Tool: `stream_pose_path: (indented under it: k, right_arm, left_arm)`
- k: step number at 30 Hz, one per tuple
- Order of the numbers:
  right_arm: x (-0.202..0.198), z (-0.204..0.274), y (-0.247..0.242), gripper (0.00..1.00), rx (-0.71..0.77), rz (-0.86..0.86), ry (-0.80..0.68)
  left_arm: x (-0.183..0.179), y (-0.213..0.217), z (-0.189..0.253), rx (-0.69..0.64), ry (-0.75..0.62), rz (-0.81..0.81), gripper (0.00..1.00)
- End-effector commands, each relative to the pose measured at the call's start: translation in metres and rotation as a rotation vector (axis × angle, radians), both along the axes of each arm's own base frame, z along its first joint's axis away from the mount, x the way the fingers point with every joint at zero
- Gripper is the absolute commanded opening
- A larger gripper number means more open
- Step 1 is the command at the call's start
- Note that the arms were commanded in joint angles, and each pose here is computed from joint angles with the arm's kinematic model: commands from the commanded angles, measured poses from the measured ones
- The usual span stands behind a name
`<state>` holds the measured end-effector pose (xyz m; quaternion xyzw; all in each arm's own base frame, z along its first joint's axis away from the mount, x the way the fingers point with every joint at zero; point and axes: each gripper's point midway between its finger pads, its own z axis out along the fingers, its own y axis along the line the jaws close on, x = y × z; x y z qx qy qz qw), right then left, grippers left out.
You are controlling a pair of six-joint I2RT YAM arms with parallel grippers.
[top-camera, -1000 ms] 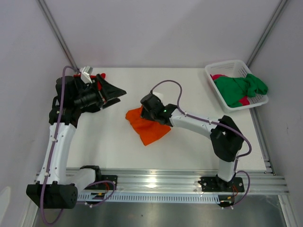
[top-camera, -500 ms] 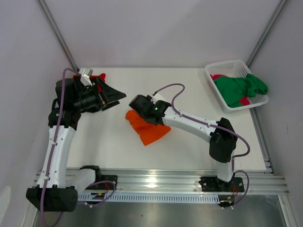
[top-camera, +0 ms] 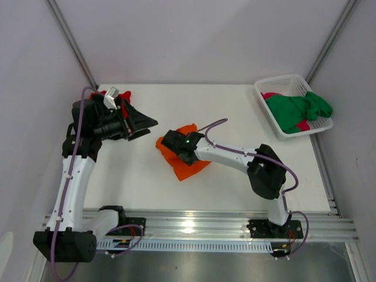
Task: Fold and stack the t-shirts
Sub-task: Smooth out wrinkles on the folded tshirt
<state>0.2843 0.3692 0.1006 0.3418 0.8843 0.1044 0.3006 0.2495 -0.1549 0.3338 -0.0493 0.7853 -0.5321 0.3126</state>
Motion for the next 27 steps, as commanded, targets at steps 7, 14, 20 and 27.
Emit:
stream_pose_path:
  k: [7,14,20,27]
  right_arm:
    - [-0.001,-0.012,0.011,0.49,-0.014,0.009,0.021]
    - [0.014,-0.017,0.022,0.50,0.001,0.020,-0.020]
    - [0.021,-0.017,0.026,0.49,0.009,0.032,-0.034]
    - [0.025,-0.016,0.027,0.49,0.001,0.055,-0.046]
  left_arm:
    - [-0.008,0.005,0.006,-0.001,-0.061,-0.016,0.99]
    - [-0.011,0.006,-0.001,-0.007,-0.049,-0.012,0.99]
    - [-0.011,0.006,-0.006,-0.003,-0.041,-0.010,1.00]
    - [-0.008,0.006,-0.008,-0.010,-0.035,-0.006,1.00]
